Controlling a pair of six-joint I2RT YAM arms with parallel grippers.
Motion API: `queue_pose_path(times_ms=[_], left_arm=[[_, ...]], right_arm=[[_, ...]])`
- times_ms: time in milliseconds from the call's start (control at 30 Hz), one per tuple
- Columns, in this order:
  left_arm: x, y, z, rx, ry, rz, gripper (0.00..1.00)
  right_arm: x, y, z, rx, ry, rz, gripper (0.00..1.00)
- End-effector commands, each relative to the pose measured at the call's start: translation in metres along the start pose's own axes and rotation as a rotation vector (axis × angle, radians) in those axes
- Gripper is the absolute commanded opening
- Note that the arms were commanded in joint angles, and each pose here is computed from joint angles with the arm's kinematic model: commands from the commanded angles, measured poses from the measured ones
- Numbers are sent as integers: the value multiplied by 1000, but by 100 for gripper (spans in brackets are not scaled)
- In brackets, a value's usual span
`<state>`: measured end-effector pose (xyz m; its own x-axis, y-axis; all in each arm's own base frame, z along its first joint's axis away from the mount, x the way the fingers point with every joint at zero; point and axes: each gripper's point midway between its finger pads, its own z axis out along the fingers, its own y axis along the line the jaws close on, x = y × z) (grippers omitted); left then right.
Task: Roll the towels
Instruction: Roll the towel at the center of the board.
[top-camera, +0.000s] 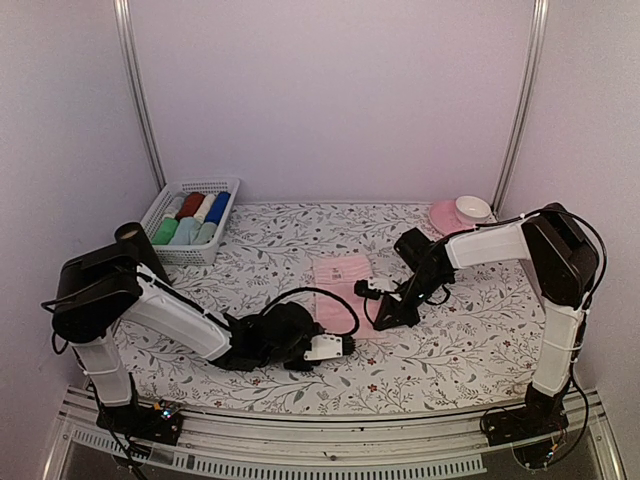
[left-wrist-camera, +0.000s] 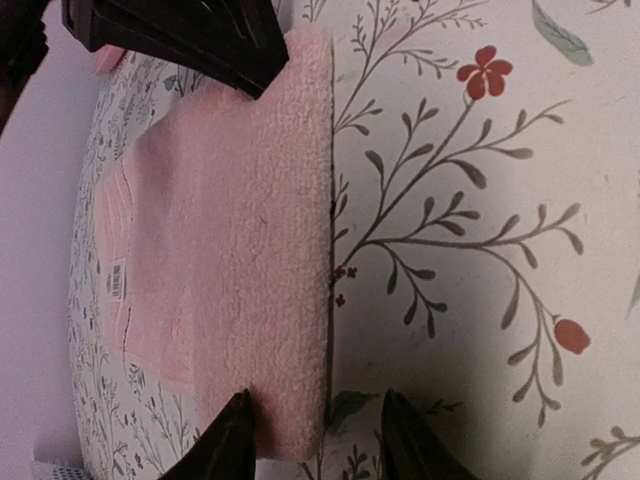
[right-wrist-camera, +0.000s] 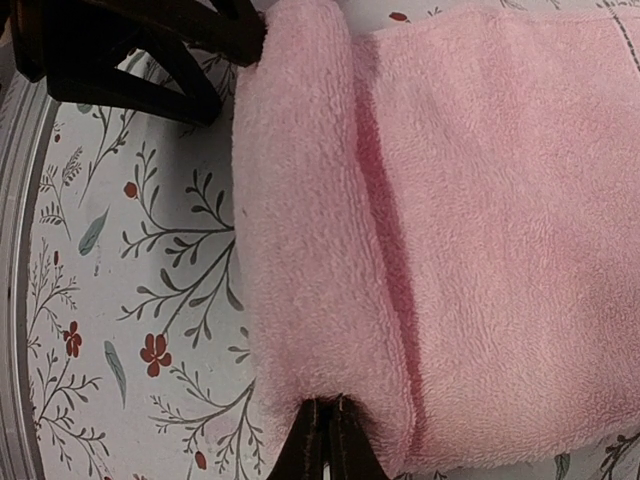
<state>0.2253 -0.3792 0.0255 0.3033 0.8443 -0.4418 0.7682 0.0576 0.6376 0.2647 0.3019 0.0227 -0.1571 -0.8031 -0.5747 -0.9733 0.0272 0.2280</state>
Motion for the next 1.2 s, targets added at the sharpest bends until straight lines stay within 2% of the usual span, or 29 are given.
queue_pose_path(times_ms=[0, 333, 533, 733, 933, 1167], left_arm=[[6, -1, 6, -22, 37, 21, 43], [1, 2, -3, -50, -14, 47, 46], [5, 2, 4, -79, 12, 57, 50], [13, -5, 13, -55, 53, 62, 48], [19, -11, 17, -30, 85, 68, 38], [24, -10, 20, -2, 111, 33, 19]], right_arm=[[17, -1, 10, -12, 60, 32, 4], [21, -2, 14, -19, 73, 45, 4], [21, -1, 14, -24, 74, 46, 4], [22, 1, 15, -35, 75, 45, 4], [22, 3, 14, -44, 73, 47, 4], [14, 4, 8, -37, 52, 23, 4]])
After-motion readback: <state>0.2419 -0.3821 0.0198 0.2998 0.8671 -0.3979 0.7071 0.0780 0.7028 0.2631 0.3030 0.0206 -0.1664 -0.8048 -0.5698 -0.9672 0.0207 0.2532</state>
